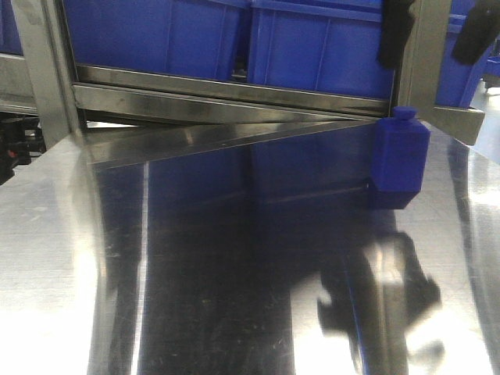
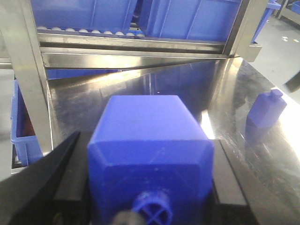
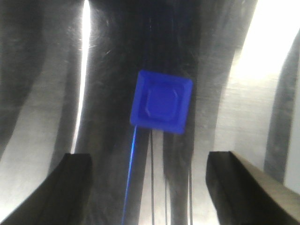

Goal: Pick and sort blue part to right shelf
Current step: 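Lower the right gripper onto the other blue part and close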

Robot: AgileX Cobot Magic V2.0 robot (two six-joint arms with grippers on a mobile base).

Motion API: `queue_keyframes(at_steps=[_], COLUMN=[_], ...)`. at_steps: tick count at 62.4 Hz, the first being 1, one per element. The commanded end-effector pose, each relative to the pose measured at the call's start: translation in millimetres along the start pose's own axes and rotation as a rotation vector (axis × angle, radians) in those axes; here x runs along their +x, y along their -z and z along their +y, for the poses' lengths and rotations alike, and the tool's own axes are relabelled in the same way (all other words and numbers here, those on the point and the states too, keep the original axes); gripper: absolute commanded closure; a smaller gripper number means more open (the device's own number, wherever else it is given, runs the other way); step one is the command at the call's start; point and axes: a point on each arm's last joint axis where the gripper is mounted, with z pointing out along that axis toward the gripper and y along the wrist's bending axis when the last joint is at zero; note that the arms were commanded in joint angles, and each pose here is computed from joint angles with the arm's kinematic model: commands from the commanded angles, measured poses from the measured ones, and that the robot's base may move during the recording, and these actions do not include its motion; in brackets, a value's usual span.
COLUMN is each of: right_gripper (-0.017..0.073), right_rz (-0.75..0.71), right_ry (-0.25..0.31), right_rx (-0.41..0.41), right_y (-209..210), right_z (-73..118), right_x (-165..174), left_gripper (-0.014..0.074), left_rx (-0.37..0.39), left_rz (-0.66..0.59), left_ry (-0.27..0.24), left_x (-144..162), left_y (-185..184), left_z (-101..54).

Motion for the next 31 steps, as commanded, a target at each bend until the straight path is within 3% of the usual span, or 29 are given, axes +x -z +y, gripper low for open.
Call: queue_keyframes(at_steps=[1, 17, 31], right_gripper=[-0.0020, -0.0020, -0.0015], right_rz=[-0.051, 0.034, -0.020], right_ry=[-0.002, -0.008, -0.008], right_rx=[0.006, 0.100, 0.080], right_y=[6, -49, -69], right_z=[0.8, -6.0, -5.3], right_x=[-13, -21, -29], left_gripper=[0.0278, 0.0278, 0.0278], left_rx=[0.011, 0.011, 0.025], left_rz=[-0.118, -0.118, -0.113], left_ry=[0.003, 0.003, 0.025], left_x=[-16, -16, -16], left_y=[5, 5, 5], left_z=[-2.1, -2.1, -3.3])
